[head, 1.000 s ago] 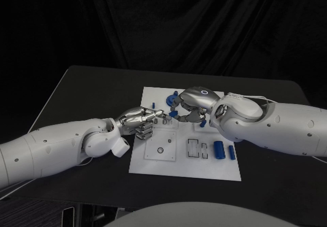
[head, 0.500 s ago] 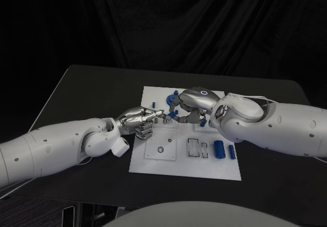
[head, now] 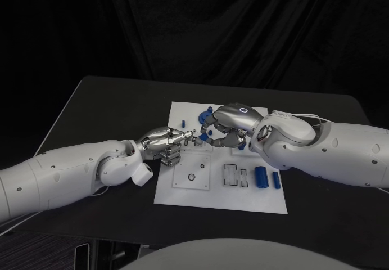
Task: Assemble the parts on the task board
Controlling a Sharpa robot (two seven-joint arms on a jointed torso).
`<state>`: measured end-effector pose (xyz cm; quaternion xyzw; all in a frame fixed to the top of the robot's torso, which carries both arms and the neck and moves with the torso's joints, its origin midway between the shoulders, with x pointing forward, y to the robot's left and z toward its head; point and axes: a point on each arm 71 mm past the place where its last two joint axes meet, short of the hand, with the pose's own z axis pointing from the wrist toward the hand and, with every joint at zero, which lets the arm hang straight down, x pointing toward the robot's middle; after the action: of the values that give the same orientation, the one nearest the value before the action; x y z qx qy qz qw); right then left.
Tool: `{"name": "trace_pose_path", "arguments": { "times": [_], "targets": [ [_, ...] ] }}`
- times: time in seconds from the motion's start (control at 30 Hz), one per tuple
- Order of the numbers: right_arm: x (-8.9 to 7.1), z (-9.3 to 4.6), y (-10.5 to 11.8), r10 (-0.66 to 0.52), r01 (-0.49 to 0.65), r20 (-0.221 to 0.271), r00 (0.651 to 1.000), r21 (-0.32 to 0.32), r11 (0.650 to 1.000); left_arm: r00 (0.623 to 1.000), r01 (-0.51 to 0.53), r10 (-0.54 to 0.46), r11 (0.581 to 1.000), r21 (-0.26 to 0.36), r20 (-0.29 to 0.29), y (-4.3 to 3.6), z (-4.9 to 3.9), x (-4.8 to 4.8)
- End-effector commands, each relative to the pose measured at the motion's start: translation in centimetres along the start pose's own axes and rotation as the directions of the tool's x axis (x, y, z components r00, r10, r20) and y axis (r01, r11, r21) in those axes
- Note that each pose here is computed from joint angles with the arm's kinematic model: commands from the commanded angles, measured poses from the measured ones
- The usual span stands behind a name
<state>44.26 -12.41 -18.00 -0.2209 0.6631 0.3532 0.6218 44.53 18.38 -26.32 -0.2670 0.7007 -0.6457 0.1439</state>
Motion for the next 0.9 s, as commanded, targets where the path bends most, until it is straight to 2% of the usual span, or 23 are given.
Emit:
{"name": "trace_pose_path", "arguments": {
  "times": [0.03,0.6,0.9],
  "targets": [
    [-0.31,-0.02,0.37,-0.003,0.004,0.035,0.999,-0.029,1.0,1.0,0.006,-0.006,1.0,-0.002,-0.007,0.12,-0.03,0.1],
    [-0.29,-0.04,0.67,0.001,0.001,0.031,1.0,-0.039,0.999,1.0,0.009,-0.009,1.0,-0.009,-0.001,0.44,-0.19,-0.01],
    [-0.02,-0.05,0.28,-0.004,0.004,-0.005,1.0,-0.018,1.0,1.0,0.008,-0.008,1.0,0.018,0.007,0.31,-0.36,-0.07]
  ]
}}
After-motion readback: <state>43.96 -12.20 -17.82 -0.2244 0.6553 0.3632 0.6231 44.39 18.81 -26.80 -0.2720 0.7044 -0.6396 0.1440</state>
